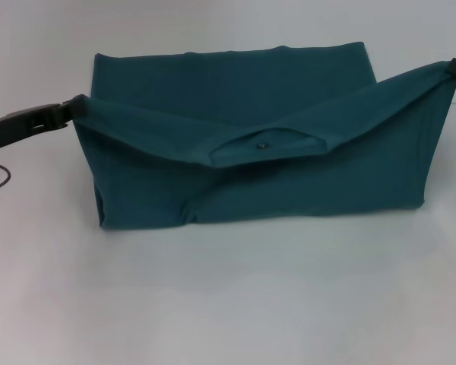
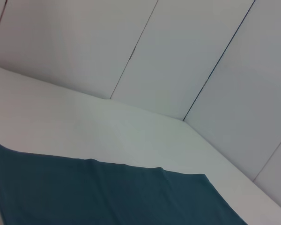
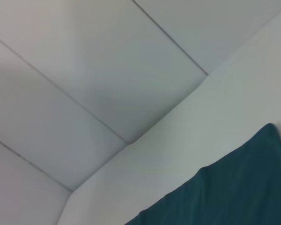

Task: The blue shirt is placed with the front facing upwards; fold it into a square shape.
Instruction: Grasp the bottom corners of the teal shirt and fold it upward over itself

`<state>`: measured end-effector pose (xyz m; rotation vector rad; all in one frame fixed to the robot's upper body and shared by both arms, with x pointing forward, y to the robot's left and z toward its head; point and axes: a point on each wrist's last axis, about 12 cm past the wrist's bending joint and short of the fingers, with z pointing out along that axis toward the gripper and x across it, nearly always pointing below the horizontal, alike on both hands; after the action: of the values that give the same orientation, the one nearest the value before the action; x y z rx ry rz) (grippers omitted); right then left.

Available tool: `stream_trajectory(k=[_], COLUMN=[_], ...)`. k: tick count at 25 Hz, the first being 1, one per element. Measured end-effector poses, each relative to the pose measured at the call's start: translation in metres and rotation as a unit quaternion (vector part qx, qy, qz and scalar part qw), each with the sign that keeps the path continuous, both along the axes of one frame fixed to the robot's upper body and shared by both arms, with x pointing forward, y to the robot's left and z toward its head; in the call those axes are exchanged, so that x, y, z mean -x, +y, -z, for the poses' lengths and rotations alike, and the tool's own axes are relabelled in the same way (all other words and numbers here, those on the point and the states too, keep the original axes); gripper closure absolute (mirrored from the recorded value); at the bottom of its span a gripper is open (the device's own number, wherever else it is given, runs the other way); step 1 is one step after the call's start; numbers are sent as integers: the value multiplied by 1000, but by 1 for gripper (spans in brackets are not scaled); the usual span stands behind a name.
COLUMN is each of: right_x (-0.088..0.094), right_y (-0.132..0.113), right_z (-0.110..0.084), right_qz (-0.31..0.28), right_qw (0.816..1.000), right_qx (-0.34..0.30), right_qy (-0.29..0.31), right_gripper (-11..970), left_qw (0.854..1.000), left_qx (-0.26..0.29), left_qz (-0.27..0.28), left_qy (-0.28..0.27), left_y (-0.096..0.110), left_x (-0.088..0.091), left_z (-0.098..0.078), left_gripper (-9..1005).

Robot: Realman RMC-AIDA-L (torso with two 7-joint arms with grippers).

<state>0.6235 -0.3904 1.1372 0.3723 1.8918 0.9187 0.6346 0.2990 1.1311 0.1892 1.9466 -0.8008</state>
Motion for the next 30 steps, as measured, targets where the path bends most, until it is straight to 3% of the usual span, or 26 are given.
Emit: stream_trajectory(k=[17, 30], right_x=[-10, -27], right_y=[2, 23], right_z=[3, 18], right_qz=[33, 48], right_qw=[999, 994], right_qx=[28, 95], right_qy=[-16, 13], right_gripper=[938, 937], left_qw=[999, 996], left_qx=[-26, -79], left_qz=[-16, -36], left_qy=[-24, -33], left_y=[-11, -33], left_x=[-14, -25], left_z=[-4, 11], left_gripper=[964, 959])
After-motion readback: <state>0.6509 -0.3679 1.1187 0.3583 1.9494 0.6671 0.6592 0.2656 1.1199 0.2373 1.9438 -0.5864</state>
